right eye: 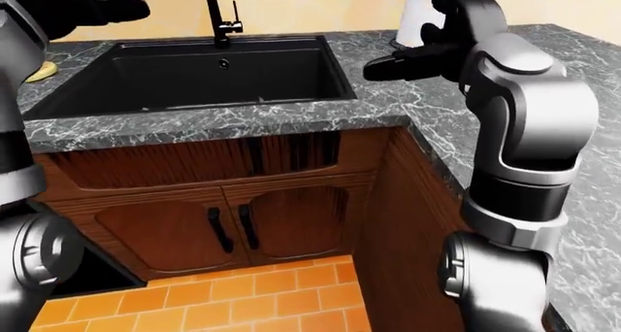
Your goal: Turn the sink spout to the right.
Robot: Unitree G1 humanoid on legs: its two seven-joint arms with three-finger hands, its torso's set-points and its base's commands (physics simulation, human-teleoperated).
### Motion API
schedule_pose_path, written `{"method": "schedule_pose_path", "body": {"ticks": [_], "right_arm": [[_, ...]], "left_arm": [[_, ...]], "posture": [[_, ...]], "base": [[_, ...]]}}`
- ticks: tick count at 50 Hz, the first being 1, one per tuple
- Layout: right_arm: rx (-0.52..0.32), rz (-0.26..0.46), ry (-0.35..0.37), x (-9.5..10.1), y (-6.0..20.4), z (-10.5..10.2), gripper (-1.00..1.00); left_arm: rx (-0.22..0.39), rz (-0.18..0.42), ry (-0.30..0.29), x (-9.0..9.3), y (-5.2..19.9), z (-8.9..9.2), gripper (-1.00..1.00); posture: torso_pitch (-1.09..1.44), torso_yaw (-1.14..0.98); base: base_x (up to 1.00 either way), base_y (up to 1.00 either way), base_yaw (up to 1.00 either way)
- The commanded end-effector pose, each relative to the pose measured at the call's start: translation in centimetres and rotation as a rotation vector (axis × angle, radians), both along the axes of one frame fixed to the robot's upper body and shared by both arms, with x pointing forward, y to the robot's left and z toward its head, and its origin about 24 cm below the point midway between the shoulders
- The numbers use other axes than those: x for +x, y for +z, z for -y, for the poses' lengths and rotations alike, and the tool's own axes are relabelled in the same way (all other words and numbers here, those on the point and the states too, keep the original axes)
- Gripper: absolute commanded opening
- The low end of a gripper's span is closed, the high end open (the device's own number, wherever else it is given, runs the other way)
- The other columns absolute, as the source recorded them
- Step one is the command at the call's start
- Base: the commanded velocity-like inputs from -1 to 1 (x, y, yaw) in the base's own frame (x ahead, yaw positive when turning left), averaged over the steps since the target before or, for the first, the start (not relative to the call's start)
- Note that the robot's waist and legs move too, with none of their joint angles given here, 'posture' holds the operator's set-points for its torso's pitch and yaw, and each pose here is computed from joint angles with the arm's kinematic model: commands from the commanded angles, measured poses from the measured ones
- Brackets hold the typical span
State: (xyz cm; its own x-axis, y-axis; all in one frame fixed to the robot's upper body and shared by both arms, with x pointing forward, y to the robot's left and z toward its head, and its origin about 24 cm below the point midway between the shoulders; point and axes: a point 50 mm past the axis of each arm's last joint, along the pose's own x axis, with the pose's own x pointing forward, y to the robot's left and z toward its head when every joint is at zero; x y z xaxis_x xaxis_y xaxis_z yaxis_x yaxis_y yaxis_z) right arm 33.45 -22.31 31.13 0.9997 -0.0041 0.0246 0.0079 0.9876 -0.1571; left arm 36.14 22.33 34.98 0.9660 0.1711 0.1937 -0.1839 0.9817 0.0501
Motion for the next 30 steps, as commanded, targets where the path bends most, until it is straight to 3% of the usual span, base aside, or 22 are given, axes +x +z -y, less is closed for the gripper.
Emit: {"method": "schedule_pose_path", "body": {"ticks": [1,16,30], "right_arm": [[-0.021,0.107,0.021,-0.8,2.3,-0.5,1.0],[-0.017,0.11,0.012,-0.9,2.6,-0.2,1.0],[-0.022,0.112,0.005,-1.3,2.9,0.1,1.0]], "left_arm": [[0.003,0.123,0.032,-1.0,2.7,-0.8,1.0],[0.021,0.119,0.124,-0.2,3.8,-4.1,1.0],[0.003,0.141,0.21,-1.6,5.4,-8.0,1.0]], "posture": [[0.0,0.0],[0.0,0.0],[0.0,0.0]], "base": [[0.17,0.0,0.0],[0.18,0.0,0.0],[0.17,0.0,0.0]]}}
